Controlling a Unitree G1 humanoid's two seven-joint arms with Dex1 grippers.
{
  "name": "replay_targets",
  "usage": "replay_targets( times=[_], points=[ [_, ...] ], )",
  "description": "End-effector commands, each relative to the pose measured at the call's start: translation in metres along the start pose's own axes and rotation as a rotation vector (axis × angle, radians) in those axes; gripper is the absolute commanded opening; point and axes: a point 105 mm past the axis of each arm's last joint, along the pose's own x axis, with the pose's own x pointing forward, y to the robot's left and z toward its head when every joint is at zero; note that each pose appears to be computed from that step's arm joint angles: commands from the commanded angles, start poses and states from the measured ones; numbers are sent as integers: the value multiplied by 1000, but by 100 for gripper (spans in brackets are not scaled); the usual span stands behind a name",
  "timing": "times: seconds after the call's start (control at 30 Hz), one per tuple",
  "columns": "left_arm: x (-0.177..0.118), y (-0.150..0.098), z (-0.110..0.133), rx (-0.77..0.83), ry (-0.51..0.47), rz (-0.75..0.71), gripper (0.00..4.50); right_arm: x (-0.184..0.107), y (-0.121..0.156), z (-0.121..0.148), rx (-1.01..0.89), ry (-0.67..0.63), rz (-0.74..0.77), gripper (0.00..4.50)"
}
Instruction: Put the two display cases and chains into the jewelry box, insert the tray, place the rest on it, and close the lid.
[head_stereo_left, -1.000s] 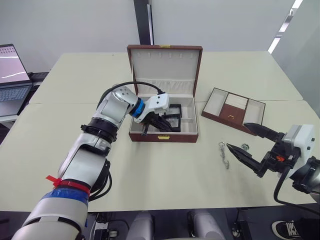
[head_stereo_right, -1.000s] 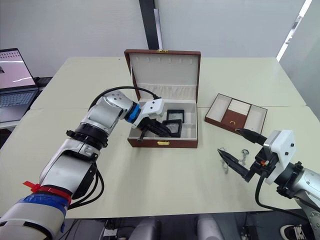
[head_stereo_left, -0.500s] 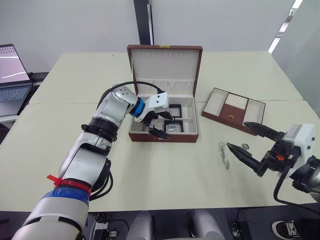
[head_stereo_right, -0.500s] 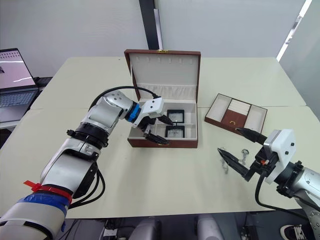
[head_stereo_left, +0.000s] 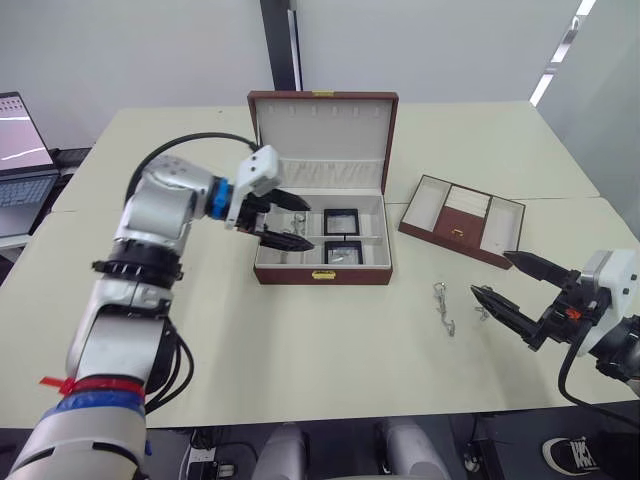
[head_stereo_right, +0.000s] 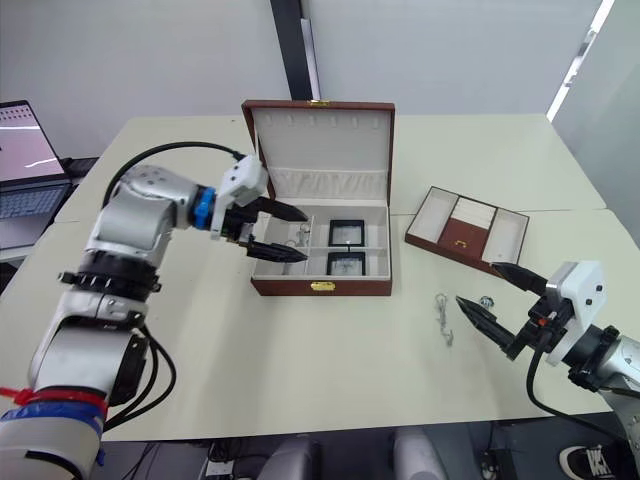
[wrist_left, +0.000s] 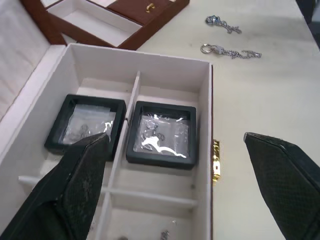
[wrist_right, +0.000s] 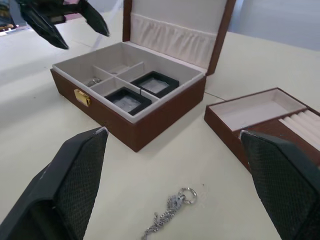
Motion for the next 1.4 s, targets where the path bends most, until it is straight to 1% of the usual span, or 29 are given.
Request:
replay_targets(
  times=[0.03,0.13,0.23,0.37,0.57,0.8,0.97,1.03,1.13,1.3,1.4],
  points=[
    [-25,1,2,-22,-50,142,447,-6,-21,-3,-7,-25,-47,450],
    [-46,-1,-14,-76,-57,268,447,-8,-37,-16,19,-7,-73,450],
    [-67,-4,-32,-147,-75,402,447,-9,-51,-24,31,-1,-95,450],
    [-94,-12,-66,-229,-90,608,447,-10,-70,-34,45,15,-135,450],
    [-123,-22,-87,-274,-127,843,447,-11,-89,-48,50,33,-190,450],
    [-154,-35,-124,-309,-99,1069,447,-19,-109,-60,49,44,-281,450],
    [-179,-40,-149,-333,-125,1268,447,-29,-124,-68,47,37,-385,450],
    [-182,-43,-159,-348,-130,1317,447,-33,-130,-73,50,33,-430,450],
    [-184,-45,-165,-357,-136,1362,447,-36,-137,-76,42,34,-475,450],
    [-188,-48,-170,-357,-147,1413,447,-37,-140,-80,57,27,-510,450],
    [-188,-49,-170,-356,-150,1416,447,-36,-141,-82,59,28,-517,450]
  ],
)
